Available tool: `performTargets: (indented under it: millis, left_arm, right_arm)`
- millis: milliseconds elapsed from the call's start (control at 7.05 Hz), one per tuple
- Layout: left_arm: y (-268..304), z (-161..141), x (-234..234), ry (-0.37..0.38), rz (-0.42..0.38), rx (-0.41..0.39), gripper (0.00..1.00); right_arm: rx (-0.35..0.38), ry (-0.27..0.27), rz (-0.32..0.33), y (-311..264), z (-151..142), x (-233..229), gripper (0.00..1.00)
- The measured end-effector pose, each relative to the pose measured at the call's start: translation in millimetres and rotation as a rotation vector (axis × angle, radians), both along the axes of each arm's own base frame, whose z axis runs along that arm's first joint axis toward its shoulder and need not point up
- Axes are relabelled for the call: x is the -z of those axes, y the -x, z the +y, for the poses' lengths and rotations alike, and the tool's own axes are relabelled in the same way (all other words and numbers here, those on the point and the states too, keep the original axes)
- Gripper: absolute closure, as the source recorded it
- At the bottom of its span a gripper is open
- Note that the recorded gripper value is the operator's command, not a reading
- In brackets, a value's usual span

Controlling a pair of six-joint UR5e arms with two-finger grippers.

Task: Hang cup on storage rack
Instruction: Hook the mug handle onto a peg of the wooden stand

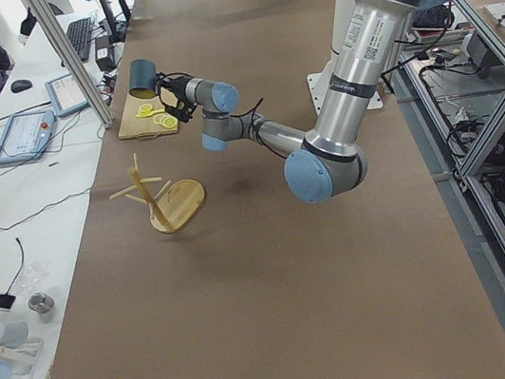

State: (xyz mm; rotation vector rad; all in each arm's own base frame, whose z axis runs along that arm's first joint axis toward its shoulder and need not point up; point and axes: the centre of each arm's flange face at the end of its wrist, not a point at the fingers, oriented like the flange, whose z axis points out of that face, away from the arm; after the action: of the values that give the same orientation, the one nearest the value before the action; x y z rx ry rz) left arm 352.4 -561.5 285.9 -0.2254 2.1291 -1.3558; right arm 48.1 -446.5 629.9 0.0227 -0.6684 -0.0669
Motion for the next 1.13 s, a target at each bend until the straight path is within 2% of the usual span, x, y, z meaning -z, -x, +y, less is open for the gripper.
performTargets:
  millis: [284,567,709,1134]
  left_arm:
    - [17,-13,-35,0.126,0.072,-0.006,1.0]
    - [33,-16,-65,0.22,0.145,-0.013,1.0]
    - [41,-12,-79,0.239,0.182,-0.018,1.0]
    - [58,-8,-112,0.227,0.225,-0.014,1.0]
  right_arm:
    - [0.0,0.0,0.0,0,0,0,0.0]
    - [0.0,-0.001,0.0,0,1,1,0.0]
    - [0.0,-0.002,0.0,0,1,1,0.0]
    - [0.0,-0.003,0.0,0,1,2,0.0]
